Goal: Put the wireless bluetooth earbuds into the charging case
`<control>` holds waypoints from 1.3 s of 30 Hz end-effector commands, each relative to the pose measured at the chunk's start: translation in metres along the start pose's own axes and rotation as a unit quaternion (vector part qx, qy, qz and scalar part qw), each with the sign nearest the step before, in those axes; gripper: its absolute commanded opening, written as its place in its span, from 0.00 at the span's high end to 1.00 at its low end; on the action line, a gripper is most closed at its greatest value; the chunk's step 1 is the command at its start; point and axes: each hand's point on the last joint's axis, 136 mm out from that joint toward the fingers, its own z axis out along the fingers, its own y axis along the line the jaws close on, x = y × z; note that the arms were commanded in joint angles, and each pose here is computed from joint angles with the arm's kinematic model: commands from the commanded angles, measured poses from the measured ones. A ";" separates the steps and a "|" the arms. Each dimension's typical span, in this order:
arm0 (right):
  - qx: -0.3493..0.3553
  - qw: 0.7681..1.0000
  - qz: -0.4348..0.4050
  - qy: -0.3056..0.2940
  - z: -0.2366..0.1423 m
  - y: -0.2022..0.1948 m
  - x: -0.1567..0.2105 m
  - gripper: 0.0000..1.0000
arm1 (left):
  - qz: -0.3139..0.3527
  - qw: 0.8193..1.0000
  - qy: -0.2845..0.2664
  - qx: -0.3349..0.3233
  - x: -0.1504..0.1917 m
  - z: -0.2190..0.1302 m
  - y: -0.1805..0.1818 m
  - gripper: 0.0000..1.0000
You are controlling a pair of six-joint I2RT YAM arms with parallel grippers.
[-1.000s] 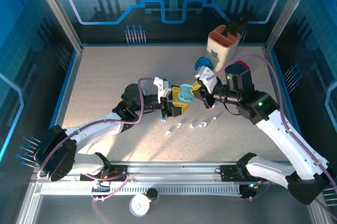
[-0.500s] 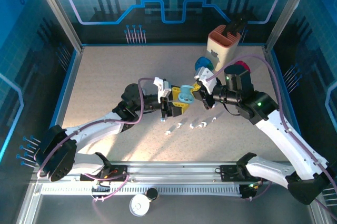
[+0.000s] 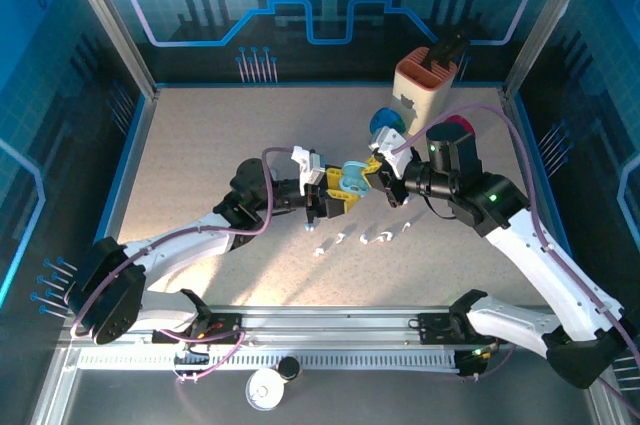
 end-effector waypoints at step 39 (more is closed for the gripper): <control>0.014 0.843 0.517 0.149 0.071 -0.045 0.144 0.41 | 0.049 0.988 -0.082 -0.121 -0.032 -0.070 0.056 0.63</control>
